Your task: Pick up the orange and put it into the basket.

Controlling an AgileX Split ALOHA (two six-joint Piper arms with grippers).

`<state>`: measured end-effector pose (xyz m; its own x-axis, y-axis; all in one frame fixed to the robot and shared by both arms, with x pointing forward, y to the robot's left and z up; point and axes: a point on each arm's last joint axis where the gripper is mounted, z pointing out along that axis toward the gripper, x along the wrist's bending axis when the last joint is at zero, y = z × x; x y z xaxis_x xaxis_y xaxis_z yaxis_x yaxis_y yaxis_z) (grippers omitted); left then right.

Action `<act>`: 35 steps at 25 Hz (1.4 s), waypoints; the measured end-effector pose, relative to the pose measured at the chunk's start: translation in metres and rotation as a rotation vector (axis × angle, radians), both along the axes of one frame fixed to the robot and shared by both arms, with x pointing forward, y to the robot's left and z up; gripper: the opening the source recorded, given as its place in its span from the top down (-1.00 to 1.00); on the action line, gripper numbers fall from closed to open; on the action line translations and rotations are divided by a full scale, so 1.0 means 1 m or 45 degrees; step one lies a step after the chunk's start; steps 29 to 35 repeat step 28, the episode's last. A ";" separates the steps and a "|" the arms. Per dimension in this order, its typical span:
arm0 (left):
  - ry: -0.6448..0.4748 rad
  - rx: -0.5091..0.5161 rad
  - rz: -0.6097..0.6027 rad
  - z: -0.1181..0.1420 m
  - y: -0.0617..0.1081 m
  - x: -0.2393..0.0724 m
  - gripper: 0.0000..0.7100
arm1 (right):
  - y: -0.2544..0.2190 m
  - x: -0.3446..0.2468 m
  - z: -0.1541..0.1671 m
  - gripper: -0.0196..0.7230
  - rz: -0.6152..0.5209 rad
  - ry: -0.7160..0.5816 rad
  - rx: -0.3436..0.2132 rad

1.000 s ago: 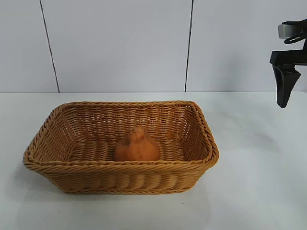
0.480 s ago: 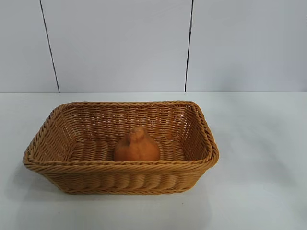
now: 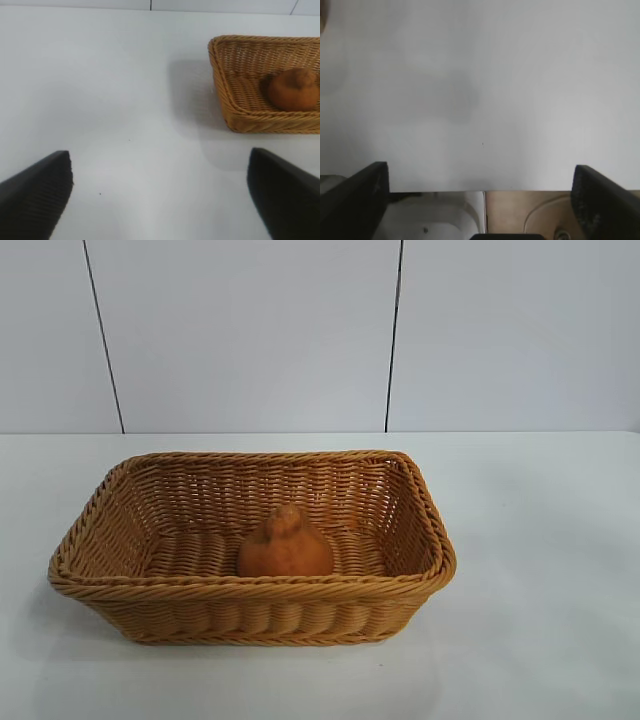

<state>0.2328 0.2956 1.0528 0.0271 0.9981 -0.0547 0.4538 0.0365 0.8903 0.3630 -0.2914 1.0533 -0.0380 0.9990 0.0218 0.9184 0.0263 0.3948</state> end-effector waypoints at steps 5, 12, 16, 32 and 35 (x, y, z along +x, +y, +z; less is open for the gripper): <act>0.001 -0.001 -0.001 0.000 0.000 0.000 -0.89 | -0.002 -0.046 -0.012 -0.89 0.006 -0.213 0.008; 0.001 0.000 0.000 0.000 0.000 0.000 -0.89 | -0.004 -0.085 -0.006 -0.89 0.018 -0.568 0.013; 0.001 0.000 0.000 0.000 0.000 0.000 -0.89 | -0.004 -0.101 -0.002 -0.89 0.018 -0.707 0.019; 0.001 0.000 0.000 0.000 0.000 0.000 -0.89 | -0.006 -0.128 0.000 -0.89 0.014 -0.925 0.013; 0.001 0.000 0.000 0.000 0.000 0.000 -0.89 | -0.006 -0.128 0.000 -0.89 0.014 -0.925 0.013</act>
